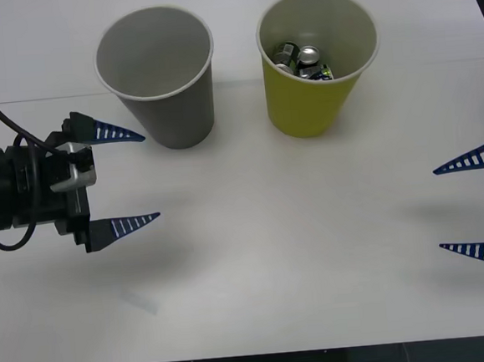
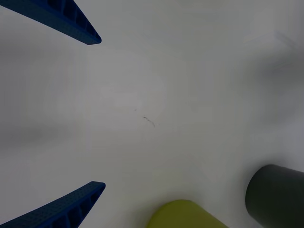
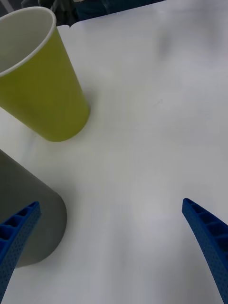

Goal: Put the can into the green bin and the plastic bottle into the gray bin

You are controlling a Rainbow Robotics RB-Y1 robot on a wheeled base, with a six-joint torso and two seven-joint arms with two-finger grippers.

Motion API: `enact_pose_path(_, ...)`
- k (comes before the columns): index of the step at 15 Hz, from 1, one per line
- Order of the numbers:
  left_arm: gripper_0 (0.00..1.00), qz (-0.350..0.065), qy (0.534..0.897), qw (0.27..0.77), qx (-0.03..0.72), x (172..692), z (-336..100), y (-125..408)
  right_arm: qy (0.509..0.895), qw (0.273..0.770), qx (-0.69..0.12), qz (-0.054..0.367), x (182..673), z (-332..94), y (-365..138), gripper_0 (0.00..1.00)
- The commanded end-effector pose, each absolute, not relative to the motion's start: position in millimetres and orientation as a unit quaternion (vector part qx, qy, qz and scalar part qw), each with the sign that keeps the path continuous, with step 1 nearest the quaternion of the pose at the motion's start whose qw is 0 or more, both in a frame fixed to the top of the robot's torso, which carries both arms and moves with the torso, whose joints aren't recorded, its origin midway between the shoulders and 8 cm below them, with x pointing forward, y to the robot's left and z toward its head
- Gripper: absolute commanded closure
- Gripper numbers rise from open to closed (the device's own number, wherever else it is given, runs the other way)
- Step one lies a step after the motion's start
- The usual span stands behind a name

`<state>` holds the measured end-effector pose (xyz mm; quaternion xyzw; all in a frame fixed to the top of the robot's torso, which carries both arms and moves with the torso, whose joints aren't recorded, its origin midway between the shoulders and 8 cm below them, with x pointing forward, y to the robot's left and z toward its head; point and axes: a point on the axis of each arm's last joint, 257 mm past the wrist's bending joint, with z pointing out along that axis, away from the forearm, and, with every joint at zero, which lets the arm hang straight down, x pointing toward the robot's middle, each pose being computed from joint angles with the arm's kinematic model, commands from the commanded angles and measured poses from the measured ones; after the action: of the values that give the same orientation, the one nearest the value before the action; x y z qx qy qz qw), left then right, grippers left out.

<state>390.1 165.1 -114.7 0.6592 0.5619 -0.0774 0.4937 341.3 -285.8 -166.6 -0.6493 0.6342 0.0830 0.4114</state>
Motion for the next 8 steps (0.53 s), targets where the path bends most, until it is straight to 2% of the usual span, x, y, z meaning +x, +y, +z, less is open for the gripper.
enact_pose_path(1, 0.00, -0.075, 0.572, 0.463, 0.672, 379.4, -122.0, 185.5, 0.634, 0.411, -0.649, 0.083, 341.3, -166.6, -285.8, 0.00)
enact_pose_path(3, 0.00, -0.076, 0.580, 0.449, 0.675, 373.5, -127.0, 196.7, 0.634, 0.411, -0.649, 0.083, 341.3, -166.6, -285.8, 0.00)
enact_pose_path(8, 0.00, -0.110, 0.602, 0.416, 0.673, 352.4, -143.5, 219.4, 0.634, 0.411, -0.649, 0.083, 341.3, -166.6, -285.8, 0.00)
